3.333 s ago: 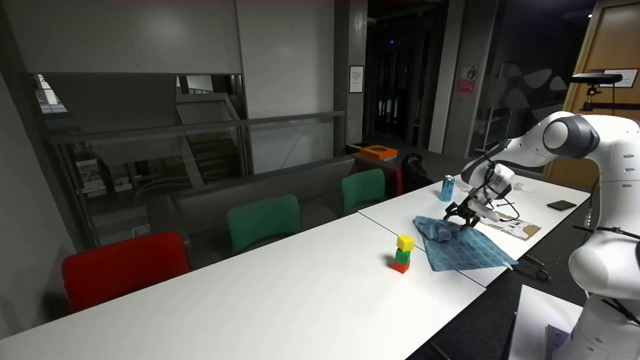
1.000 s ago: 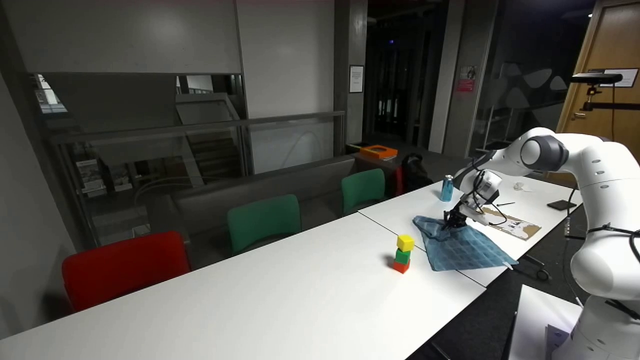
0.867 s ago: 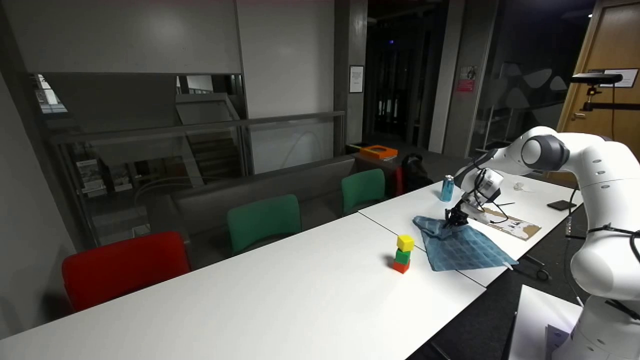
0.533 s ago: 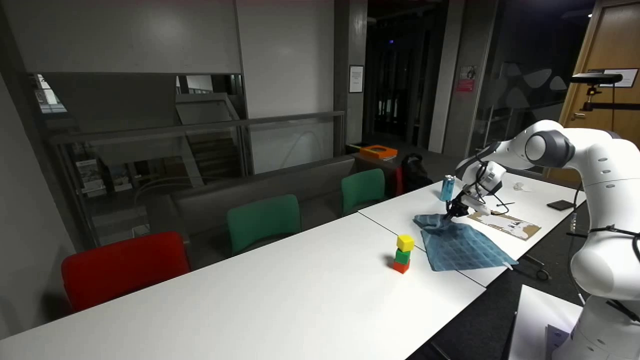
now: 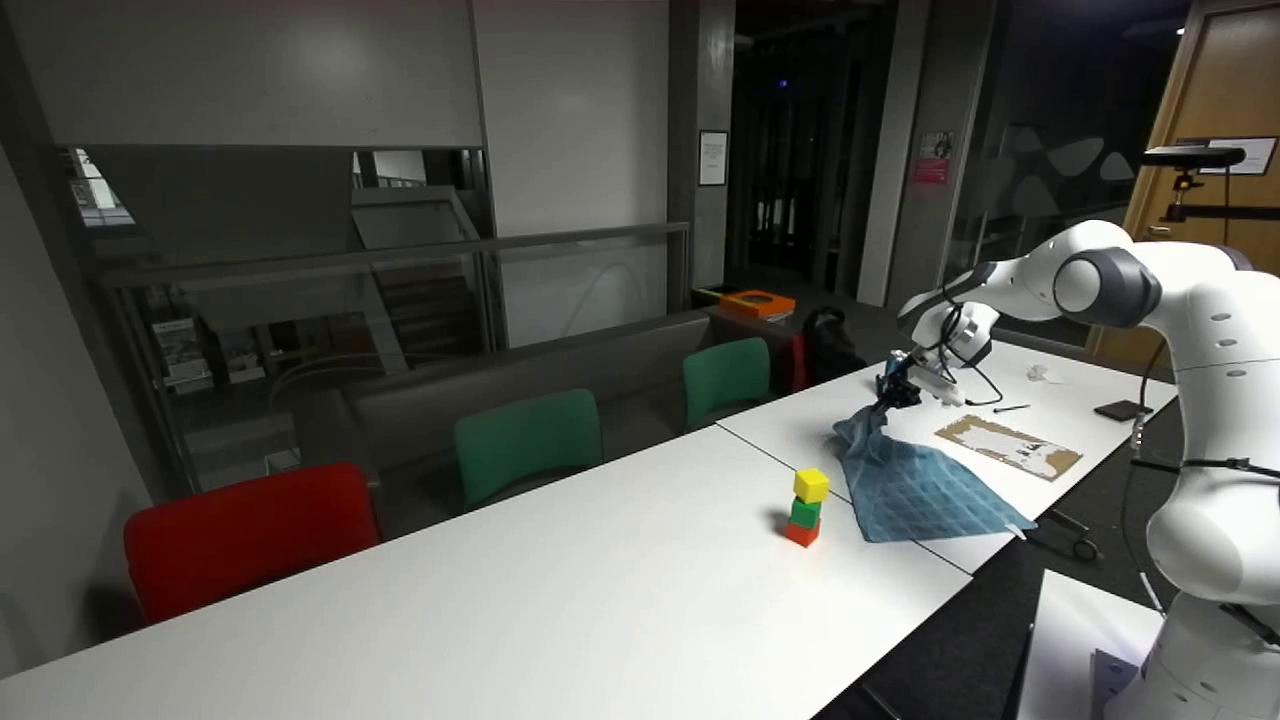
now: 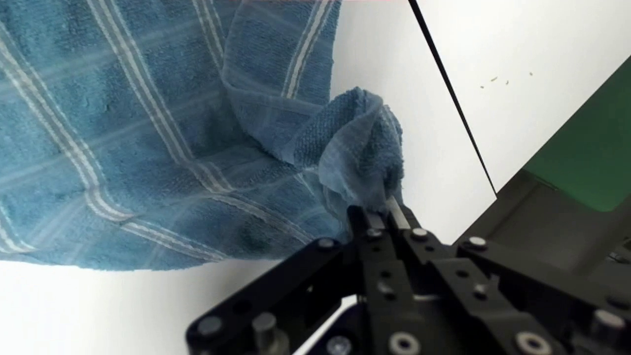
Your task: Unfold the cloth
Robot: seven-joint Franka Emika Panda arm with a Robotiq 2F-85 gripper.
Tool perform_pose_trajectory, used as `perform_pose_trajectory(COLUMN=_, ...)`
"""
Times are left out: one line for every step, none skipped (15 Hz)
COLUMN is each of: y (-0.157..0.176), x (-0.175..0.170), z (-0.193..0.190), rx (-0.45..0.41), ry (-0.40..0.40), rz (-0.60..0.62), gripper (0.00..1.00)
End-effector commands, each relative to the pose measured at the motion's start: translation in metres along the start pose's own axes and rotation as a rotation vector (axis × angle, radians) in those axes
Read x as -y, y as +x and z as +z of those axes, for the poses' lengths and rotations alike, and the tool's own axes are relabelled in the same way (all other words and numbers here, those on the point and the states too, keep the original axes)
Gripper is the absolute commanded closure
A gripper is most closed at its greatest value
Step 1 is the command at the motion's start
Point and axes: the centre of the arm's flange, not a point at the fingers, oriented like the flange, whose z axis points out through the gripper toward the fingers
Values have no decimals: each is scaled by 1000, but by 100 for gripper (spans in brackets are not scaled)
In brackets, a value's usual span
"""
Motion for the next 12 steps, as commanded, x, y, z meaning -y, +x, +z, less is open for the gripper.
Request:
perform_pose_trajectory(y=-3, x=17, z=-18, rx=-15, ry=-10, rz=-4, gripper=99)
perform_pose_trajectory(y=-2, x=22, z=-19, rx=-16, ry=-9, rz=-7, gripper=99)
perform_pose_trajectory(y=-2, x=27, z=-21, rx=-22, ry=-10, rz=-11, gripper=99)
perform_pose_trajectory(y=-2, x=32, z=-22, rx=-24, ry=-10, rz=-17, gripper=99)
perform_pose_trajectory(y=-2, x=40, z=-23, rx=-27, ry=-10, rz=-25, gripper=99)
perform_pose_trajectory(y=-2, x=47, z=-23, rx=-29, ry=-10, rz=-27, gripper=99)
perform_pose_trajectory(y=-2, x=55, z=-23, rx=-25, ry=-14, rz=-31, gripper=99)
perform_pose_trajectory(y=-2, x=65, z=-22, rx=-23, ry=-18, rz=-34, gripper=99)
perform_pose_trajectory(y=-2, x=74, z=-21, rx=-17, ry=-23, rz=-39, gripper=99)
perform_pose_trajectory(y=-2, x=85, z=-20, rx=-10, ry=-33, rz=-45, gripper=99)
perform_pose_trajectory(y=-3, x=95, z=-18, rx=-7, ry=-45, rz=-49, gripper=99)
perform_pose_trajectory(y=-3, x=105, z=-16, rx=-1, ry=-60, rz=-57, gripper=99)
